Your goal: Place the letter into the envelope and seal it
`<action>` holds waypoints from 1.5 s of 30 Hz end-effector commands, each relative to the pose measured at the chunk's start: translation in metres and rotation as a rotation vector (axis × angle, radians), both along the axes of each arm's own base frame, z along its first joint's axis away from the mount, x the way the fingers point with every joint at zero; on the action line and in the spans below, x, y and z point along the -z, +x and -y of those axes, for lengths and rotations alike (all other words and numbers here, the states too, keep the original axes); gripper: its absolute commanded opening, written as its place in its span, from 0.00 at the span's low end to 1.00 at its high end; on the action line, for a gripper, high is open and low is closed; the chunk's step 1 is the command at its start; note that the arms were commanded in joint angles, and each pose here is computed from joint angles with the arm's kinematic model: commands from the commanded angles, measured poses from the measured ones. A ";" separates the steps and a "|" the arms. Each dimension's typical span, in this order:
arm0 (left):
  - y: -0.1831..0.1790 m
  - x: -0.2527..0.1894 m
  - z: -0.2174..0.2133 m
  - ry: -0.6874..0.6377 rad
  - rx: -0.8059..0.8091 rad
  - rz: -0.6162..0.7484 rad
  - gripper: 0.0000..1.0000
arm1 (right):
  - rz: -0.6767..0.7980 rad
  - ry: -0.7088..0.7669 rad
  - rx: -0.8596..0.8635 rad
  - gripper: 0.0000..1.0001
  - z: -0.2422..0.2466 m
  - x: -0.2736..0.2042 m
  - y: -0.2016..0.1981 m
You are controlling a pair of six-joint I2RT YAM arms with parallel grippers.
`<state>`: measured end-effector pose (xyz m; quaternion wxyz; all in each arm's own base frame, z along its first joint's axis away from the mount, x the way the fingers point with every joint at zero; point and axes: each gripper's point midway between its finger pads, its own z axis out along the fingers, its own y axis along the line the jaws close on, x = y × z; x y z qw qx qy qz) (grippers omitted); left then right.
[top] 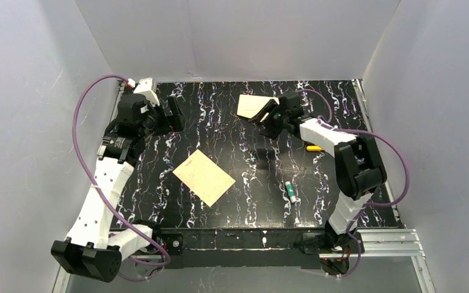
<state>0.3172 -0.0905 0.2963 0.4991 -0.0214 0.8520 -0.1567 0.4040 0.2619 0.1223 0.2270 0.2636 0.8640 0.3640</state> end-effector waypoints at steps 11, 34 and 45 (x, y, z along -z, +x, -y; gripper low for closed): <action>-0.086 0.184 0.021 -0.113 -0.045 -0.822 0.66 | 0.024 -0.054 -0.637 0.77 -0.066 0.042 -0.073; -0.083 0.273 0.033 -0.172 -0.091 -0.959 0.29 | 0.107 -0.242 -0.915 0.63 -0.136 0.081 -0.121; -0.103 0.294 0.021 -0.114 -0.153 -1.059 0.20 | 0.017 -0.174 -1.038 0.60 -0.140 0.108 -0.143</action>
